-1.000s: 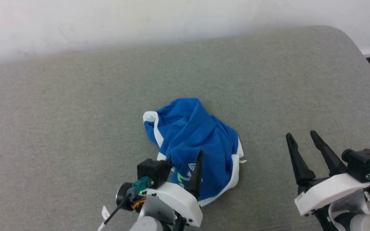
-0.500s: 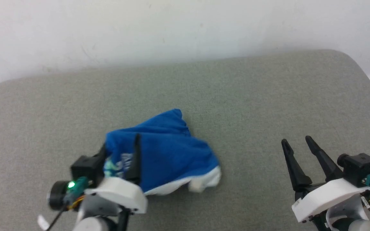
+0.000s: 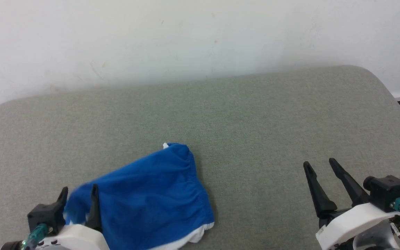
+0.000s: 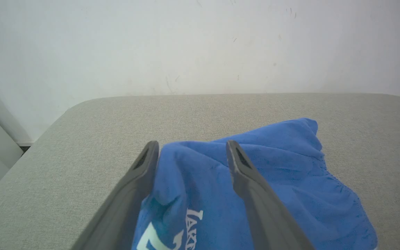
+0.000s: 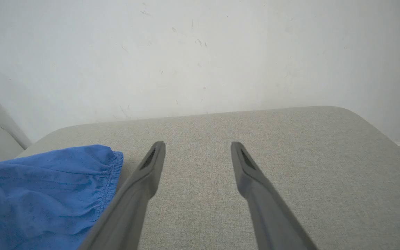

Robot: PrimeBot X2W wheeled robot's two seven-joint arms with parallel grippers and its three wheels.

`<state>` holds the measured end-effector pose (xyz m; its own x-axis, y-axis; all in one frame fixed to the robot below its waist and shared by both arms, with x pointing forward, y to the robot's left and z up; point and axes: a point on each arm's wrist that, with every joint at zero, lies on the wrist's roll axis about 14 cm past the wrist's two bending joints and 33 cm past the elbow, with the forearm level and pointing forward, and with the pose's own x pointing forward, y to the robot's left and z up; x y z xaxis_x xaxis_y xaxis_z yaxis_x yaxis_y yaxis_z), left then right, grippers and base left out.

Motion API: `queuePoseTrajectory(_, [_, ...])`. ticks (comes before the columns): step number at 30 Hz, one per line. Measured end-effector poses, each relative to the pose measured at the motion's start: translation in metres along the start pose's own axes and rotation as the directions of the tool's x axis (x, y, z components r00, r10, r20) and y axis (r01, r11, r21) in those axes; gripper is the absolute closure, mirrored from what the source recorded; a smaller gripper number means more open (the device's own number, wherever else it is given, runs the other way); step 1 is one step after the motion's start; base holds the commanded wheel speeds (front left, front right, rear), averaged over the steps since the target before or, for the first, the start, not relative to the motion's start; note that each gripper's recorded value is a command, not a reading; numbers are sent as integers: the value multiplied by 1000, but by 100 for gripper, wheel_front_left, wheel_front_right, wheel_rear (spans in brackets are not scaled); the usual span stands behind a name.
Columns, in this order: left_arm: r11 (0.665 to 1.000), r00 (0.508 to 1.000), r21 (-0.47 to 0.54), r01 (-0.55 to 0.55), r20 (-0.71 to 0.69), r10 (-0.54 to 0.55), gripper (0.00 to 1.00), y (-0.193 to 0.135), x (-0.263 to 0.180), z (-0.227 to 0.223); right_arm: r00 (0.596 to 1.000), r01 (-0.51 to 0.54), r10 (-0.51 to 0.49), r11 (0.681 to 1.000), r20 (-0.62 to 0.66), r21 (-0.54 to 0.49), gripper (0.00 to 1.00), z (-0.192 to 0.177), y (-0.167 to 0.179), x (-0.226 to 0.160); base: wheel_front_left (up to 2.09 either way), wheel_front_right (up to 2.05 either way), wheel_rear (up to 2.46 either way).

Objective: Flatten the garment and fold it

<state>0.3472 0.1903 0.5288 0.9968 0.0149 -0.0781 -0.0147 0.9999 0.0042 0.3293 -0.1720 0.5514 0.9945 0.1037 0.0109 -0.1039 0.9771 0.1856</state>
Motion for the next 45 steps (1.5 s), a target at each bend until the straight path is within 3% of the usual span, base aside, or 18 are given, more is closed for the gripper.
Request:
queuePoseTrajectory(15, [999, 994, -40, -26, 103, 30, 0, 12, -10, 25, 998, -54, 54, 999, -21, 7, 0, -5, 16, 8, 0, 0, 0])
queuePoseTrajectory(20, [998, 993, -54, -37, 109, 43, 0, 15, -13, 25, 969, -152, 155, 988, -195, 28, 0, -42, 49, 12, 0, 0, 0])
queuePoseTrajectory(25, [997, 990, -68, -35, 130, 44, 0, 14, -12, 30, 872, -294, 300, 953, -387, 75, 0, -77, 96, 21, 0, 0, 0])
queuePoseTrajectory(31, [996, 987, -85, -37, 151, 50, 0, 13, -8, 34, 658, -420, 411, 896, -631, 145, 0, -126, 130, 14, 0, 0, 0])
queuePoseTrajectory(35, [995, 987, -94, -45, 152, 59, 0, 13, -3, 33, 540, -459, 401, 877, -740, 140, 0, -152, 131, 15, 0, 0, 0])
queuePoseTrajectory(39, [994, 985, -101, -39, 161, 55, 0, 9, 5, 33, 483, -479, 370, 870, -794, 114, 0, -169, 125, 28, 0, 0, 0])
queuePoseTrajectory(45, [993, 987, -109, -48, 145, 63, 0, 9, 14, 25, 352, -522, 372, 840, -859, 150, 0, -200, 139, 26, 0, 0, 0])
